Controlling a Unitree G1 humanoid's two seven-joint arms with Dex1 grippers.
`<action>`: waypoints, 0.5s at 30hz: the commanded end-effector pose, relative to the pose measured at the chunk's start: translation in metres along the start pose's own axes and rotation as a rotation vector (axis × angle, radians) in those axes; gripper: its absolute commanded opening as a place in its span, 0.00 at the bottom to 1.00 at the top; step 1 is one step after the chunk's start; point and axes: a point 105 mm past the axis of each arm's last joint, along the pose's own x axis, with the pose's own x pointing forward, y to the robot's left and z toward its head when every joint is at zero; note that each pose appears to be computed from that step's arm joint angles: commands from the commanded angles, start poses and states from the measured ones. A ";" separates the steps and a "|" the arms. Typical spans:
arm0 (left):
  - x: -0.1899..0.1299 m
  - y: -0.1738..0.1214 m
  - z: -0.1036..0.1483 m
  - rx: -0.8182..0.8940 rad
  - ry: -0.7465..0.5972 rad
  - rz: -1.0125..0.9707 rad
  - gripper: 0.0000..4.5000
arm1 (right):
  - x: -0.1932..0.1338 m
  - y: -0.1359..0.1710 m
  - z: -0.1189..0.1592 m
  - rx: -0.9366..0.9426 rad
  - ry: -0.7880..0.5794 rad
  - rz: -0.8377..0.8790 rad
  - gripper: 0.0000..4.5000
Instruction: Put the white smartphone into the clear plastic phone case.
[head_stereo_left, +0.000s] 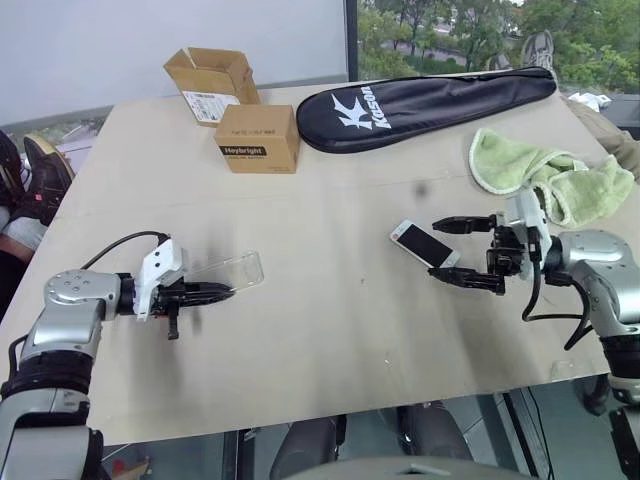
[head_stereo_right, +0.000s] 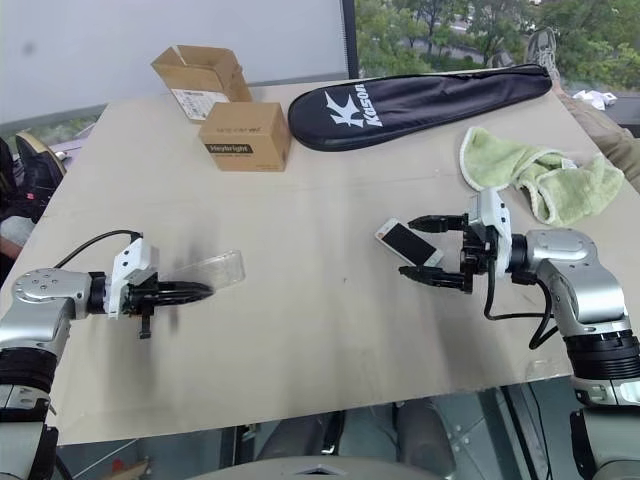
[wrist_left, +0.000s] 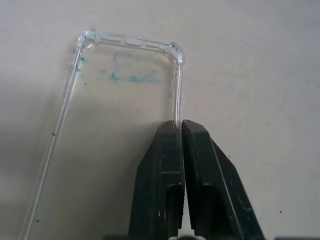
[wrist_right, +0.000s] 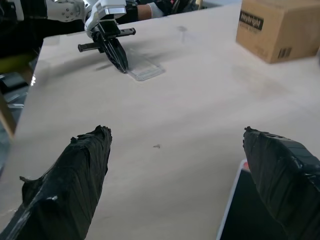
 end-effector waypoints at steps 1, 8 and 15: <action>0.004 -0.005 -0.001 -0.009 -0.002 -0.013 0.01 | 0.003 0.000 0.013 -0.149 -0.041 0.009 1.00; 0.010 -0.010 0.012 0.009 -0.036 -0.026 0.01 | 0.001 0.004 0.008 -0.117 -0.014 0.034 1.00; 0.031 -0.032 0.063 0.035 -0.179 -0.131 0.01 | -0.012 0.003 0.008 -0.044 -0.021 0.053 1.00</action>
